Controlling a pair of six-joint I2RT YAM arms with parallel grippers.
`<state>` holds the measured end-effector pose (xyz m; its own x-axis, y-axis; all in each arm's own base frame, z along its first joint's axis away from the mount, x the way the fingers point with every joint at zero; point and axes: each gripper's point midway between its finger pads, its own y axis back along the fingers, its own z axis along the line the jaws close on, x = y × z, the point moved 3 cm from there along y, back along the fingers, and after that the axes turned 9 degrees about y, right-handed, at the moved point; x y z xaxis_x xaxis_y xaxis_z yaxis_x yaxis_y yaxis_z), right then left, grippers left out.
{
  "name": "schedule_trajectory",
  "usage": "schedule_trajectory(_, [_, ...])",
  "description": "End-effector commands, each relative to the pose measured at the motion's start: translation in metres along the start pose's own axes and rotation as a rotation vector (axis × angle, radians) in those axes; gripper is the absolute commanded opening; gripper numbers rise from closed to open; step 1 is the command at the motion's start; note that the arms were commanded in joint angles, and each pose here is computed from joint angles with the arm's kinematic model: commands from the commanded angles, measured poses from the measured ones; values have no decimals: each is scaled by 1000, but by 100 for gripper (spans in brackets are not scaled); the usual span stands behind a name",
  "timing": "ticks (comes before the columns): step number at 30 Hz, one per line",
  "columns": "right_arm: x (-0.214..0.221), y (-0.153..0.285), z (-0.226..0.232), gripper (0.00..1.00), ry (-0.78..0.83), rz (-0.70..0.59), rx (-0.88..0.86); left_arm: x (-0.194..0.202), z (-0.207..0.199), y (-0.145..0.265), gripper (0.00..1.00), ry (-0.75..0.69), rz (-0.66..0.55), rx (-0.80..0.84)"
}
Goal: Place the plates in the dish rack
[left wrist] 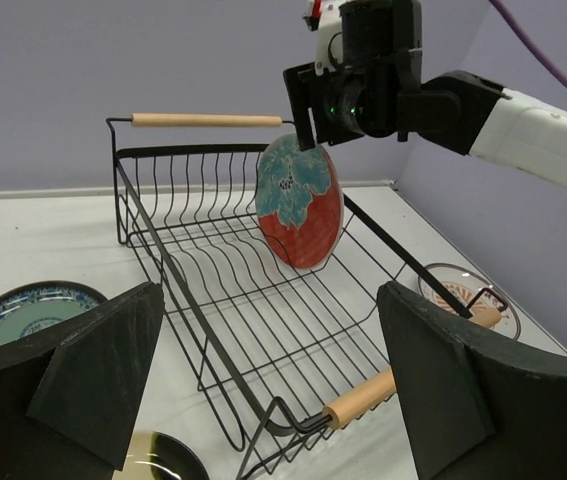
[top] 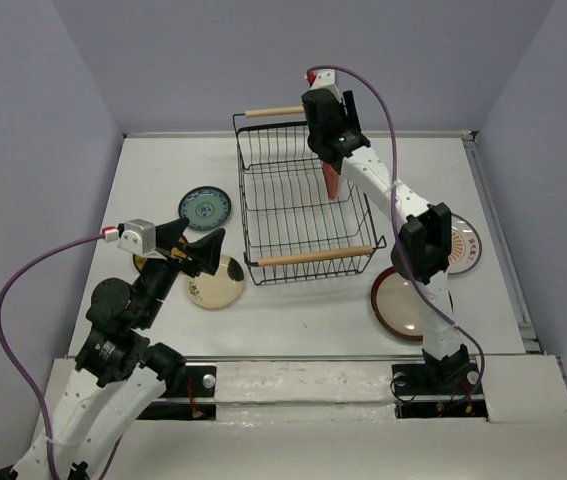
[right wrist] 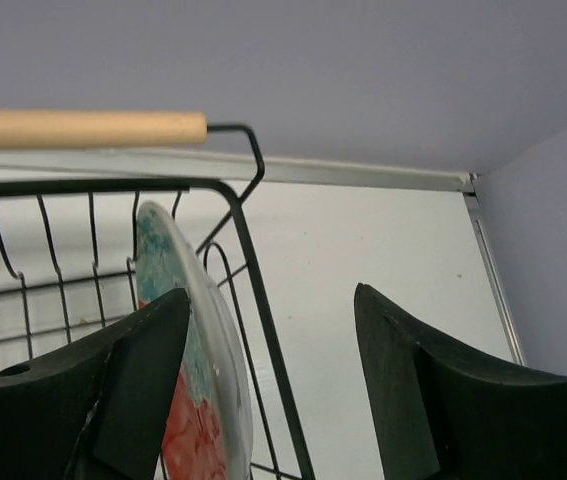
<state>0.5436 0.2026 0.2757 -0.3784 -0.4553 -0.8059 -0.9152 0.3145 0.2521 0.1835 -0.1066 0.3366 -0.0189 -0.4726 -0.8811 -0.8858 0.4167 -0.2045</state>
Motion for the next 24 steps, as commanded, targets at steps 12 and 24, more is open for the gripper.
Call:
schedule_trajectory(12, [49, 76, -114, 60, -589, 65, -421, -21, -11, 1, 99, 11, -63, 36])
schedule_trajectory(24, [305, 124, -212, 50, -1171, 378, -38, -40, -23, 20, 99, 31, -138, 97])
